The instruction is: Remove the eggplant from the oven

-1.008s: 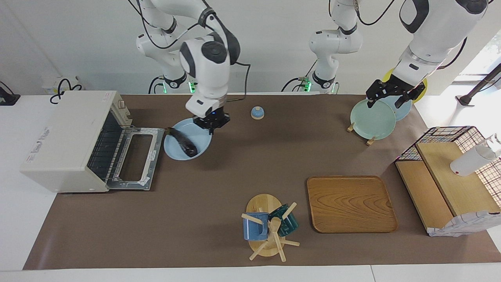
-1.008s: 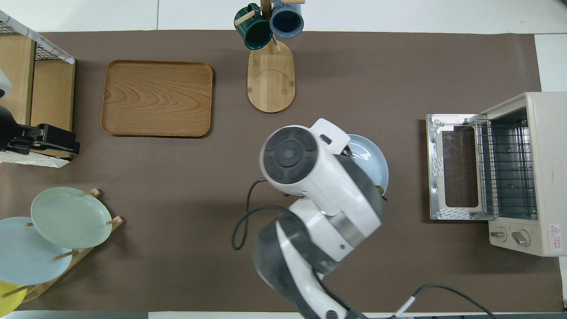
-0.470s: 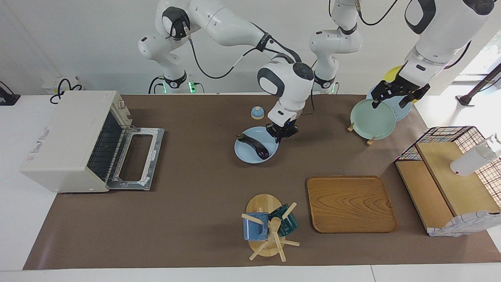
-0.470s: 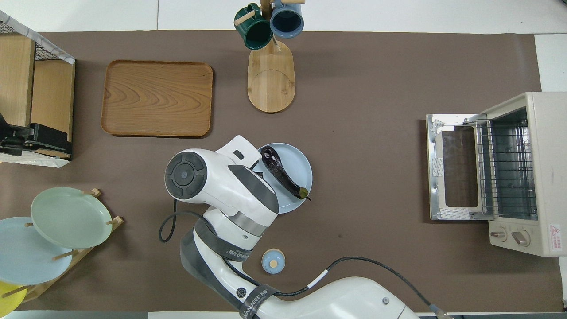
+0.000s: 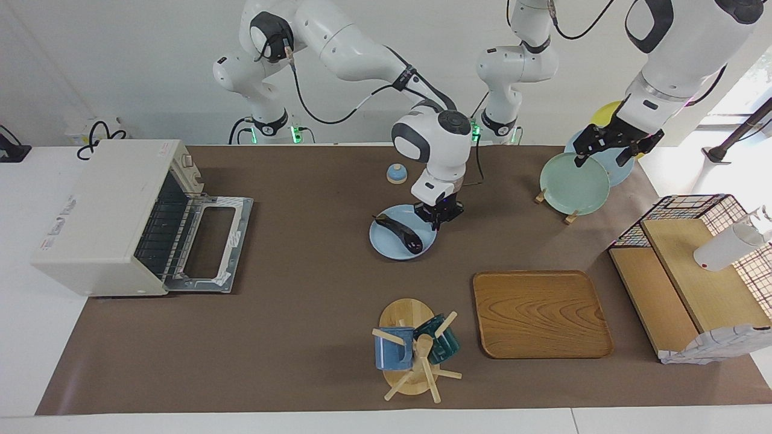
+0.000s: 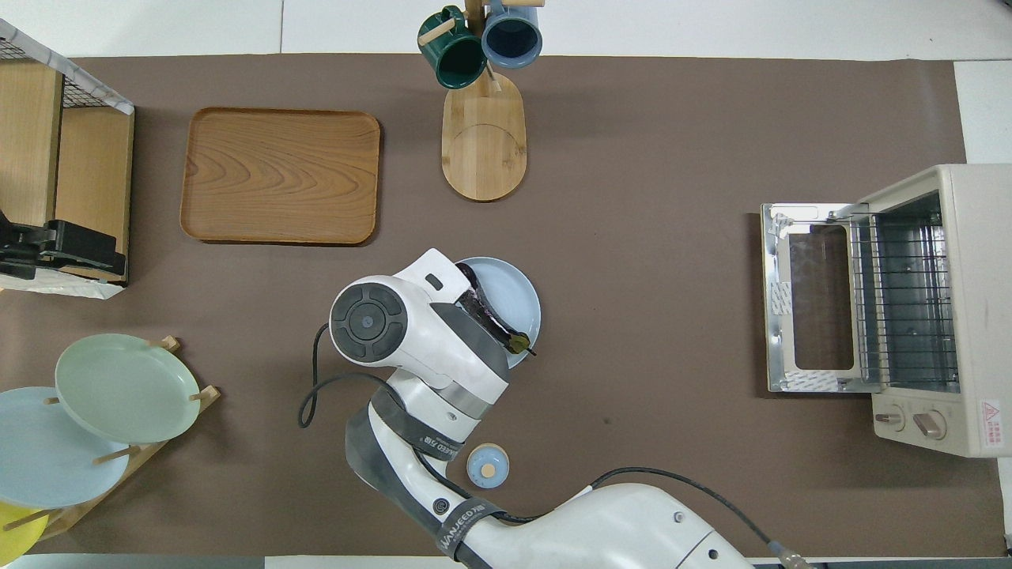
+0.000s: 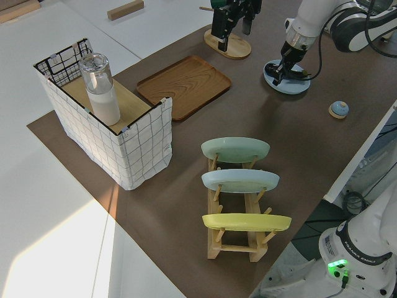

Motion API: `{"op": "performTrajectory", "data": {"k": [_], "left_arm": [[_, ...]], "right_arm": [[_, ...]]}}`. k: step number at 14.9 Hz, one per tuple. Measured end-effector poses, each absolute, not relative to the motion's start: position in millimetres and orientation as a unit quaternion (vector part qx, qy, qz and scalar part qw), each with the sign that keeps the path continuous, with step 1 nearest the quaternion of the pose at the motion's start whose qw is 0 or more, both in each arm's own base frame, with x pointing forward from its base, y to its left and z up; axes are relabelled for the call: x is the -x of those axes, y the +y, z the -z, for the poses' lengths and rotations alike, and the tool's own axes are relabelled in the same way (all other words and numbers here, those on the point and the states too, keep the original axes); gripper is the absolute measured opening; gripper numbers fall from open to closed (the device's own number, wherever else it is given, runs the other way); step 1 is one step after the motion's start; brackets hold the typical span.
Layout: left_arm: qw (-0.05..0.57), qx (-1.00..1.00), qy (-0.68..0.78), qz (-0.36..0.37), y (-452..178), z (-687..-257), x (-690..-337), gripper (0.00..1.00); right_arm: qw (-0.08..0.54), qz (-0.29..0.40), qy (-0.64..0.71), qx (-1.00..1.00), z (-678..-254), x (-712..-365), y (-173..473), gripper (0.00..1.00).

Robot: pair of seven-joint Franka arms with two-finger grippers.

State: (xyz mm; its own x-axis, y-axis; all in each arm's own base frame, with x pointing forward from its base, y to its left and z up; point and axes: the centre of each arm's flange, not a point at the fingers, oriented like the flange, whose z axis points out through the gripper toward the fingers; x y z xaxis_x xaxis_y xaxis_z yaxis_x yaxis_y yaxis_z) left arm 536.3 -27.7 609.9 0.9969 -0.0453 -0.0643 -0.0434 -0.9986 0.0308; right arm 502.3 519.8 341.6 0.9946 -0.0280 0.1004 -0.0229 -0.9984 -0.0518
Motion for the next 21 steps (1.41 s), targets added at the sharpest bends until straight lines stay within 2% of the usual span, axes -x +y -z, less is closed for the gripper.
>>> {"op": "performTrajectory", "data": {"k": [1,3,6,7,8,9,11,13,17,21], "left_arm": [[0.015,-0.999,-0.022,0.032,-27.6,-609.9,-536.3,1.0],[0.015,-0.999,-0.022,0.032,-27.7,-609.9,-536.3,1.0],[0.014,-0.999,0.0,0.031,-28.8,-609.4,-536.8,1.0],[0.013,-0.999,0.02,0.027,-31.4,-607.6,-537.6,1.0],[0.013,-0.999,0.04,0.025,-37.8,-603.5,-538.0,1.0],[0.012,-0.998,0.059,0.025,-51.4,-597.6,-537.5,1.0],[0.009,-0.995,0.098,0.023,-97.8,-580.5,-533.4,1.0],[0.013,-0.99,0.142,0.008,-157.2,-554.4,-524.8,1.0],[0.046,-0.974,0.221,0.003,-256.9,-493.4,-509.2,1.0],[0.048,-0.963,0.266,0.011,-338.2,-401.2,-506.7,1.0]], "right_arm": [[0.031,0.056,0.019,0.998,-355.3,-509.3,516.3,0.18],[0.018,0.049,0.032,0.998,-385.1,-530.5,491.6,0.18],[-0.031,0.012,0.029,0.999,-431.9,-565.3,411.8,0.16],[-0.052,-0.006,0.033,0.998,-443.8,-573.2,376.4,0.11],[-0.077,-0.022,0.036,0.996,-450.9,-577.3,340.7,0.01],[-0.107,-0.033,0.039,0.993,-451.1,-577.4,306.9,0.01],[-0.158,-0.053,0.055,0.985,-431.6,-571.2,247.8,0.01],[-0.179,-0.067,0.061,0.98,-395.1,-564.3,193.7,0.01],[-0.158,-0.065,0.058,0.984,-324.2,-547.4,104.6,0.01],[-0.144,-0.06,0.055,0.986,-305.7,-539.6,76.4,0.01]]}}
